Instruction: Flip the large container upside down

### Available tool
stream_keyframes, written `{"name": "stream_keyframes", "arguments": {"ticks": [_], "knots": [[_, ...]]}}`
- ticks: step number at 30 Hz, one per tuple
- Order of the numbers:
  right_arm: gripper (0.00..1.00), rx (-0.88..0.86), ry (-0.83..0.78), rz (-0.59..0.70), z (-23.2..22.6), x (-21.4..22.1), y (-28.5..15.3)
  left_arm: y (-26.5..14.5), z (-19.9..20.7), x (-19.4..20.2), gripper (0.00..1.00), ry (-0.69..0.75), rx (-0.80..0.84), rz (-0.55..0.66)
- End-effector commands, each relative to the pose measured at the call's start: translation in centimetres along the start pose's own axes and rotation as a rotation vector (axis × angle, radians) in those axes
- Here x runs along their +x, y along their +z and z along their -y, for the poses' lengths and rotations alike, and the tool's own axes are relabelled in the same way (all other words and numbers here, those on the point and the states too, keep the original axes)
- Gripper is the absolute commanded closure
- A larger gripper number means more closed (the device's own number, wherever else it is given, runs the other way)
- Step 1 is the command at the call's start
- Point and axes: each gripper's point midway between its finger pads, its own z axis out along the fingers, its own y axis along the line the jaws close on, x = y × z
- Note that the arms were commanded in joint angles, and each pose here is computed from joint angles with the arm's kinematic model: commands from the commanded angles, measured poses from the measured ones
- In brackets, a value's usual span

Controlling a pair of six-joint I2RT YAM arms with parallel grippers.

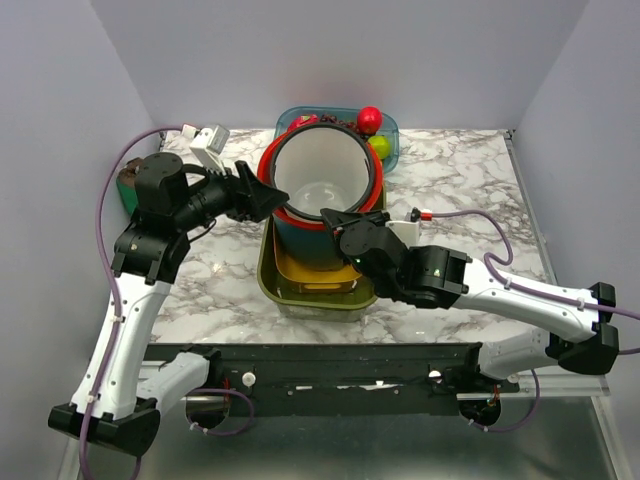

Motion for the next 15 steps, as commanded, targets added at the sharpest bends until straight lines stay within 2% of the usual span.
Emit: {"name": "stream_keyframes", "arguments": {"ticks": [1, 8, 11, 15], "knots": [[0.99, -0.141, 0.031, 0.094, -4.3, -2.8, -0.9, -2.2, 2.3, -2.7, 0.23, 0.070, 0.010, 0.102], [0.99, -0.224, -0.068, 0.073, -5.9, -3.4, -2.7, -5.9, 1.3, -7.2, 0.23, 0.103, -0.215, 0.304], [0.99, -0.238, -0.083, 0.088, -6.3, -4.3, -3.5, -7.8, 1.3, -8.3, 0.19, 0.114, -0.270, 0.382], [0.99, -0.253, -0.086, 0.101, -6.8, -5.3, -4.2, -8.4, 0.7, -8.5, 0.18, 0.122, -0.315, 0.399]]}}
